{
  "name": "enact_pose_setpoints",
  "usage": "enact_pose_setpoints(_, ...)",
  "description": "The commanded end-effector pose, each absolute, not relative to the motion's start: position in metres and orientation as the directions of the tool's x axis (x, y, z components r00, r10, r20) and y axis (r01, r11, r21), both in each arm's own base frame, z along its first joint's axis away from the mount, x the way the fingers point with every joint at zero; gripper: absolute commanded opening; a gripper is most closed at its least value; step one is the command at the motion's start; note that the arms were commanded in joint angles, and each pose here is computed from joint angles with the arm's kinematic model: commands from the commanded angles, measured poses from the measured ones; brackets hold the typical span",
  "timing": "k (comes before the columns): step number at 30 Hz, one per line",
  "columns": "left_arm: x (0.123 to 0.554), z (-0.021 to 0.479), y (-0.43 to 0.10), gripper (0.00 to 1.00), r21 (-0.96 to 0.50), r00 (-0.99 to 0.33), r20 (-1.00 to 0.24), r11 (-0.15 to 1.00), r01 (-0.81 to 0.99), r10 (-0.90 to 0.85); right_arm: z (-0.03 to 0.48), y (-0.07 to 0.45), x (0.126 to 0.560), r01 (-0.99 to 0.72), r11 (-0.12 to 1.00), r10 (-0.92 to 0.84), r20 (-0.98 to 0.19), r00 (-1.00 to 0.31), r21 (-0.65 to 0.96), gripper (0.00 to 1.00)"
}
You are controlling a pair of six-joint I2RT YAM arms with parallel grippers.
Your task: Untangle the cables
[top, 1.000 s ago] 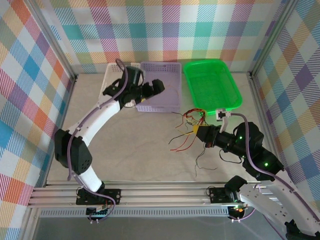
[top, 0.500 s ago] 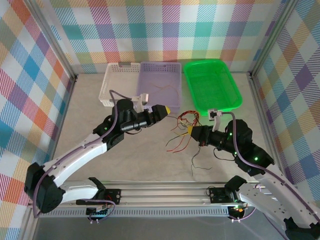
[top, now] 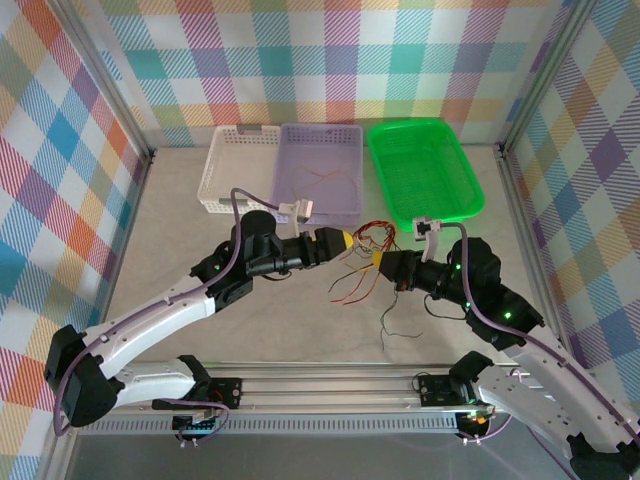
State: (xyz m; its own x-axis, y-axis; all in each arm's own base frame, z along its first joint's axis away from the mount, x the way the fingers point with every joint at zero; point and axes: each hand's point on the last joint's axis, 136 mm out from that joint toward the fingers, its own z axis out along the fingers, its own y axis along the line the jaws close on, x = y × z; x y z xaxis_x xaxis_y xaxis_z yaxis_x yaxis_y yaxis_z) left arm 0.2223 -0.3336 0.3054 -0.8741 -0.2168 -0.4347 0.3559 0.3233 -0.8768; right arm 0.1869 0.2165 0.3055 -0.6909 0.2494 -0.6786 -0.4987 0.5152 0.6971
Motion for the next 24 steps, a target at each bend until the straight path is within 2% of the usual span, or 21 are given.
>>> enact_pose_setpoints(1,0.208,0.297,-0.345,0.61,-0.856,-0.878,-0.460,0.328,0.400,-0.129,0.319,0.223,0.186,-0.535,0.466,0.265,-0.688,-0.676,0.705,0.00)
enact_pose_setpoints(4,0.201,0.291,-0.351,0.54,-0.850,-0.883,-0.463,0.323,0.416,-0.081,0.321,0.223,0.186,-0.538,0.464,0.265,-0.690,-0.673,0.703,0.00)
enact_pose_setpoints(7,0.196,0.288,-0.352,0.52,-0.843,-0.879,-0.473,0.319,0.434,-0.054,0.321,0.222,0.185,-0.539,0.468,0.264,-0.693,-0.671,0.701,0.00)
enact_pose_setpoints(15,0.183,0.291,-0.351,0.53,-0.831,-0.866,-0.499,0.293,0.473,-0.020,0.318,0.222,0.187,-0.535,0.472,0.267,-0.692,-0.670,0.700,0.00)
enact_pose_setpoints(24,0.178,0.302,-0.356,0.32,-0.830,-0.858,-0.514,0.261,0.493,-0.016,0.316,0.223,0.188,-0.531,0.470,0.266,-0.687,-0.677,0.705,0.00)
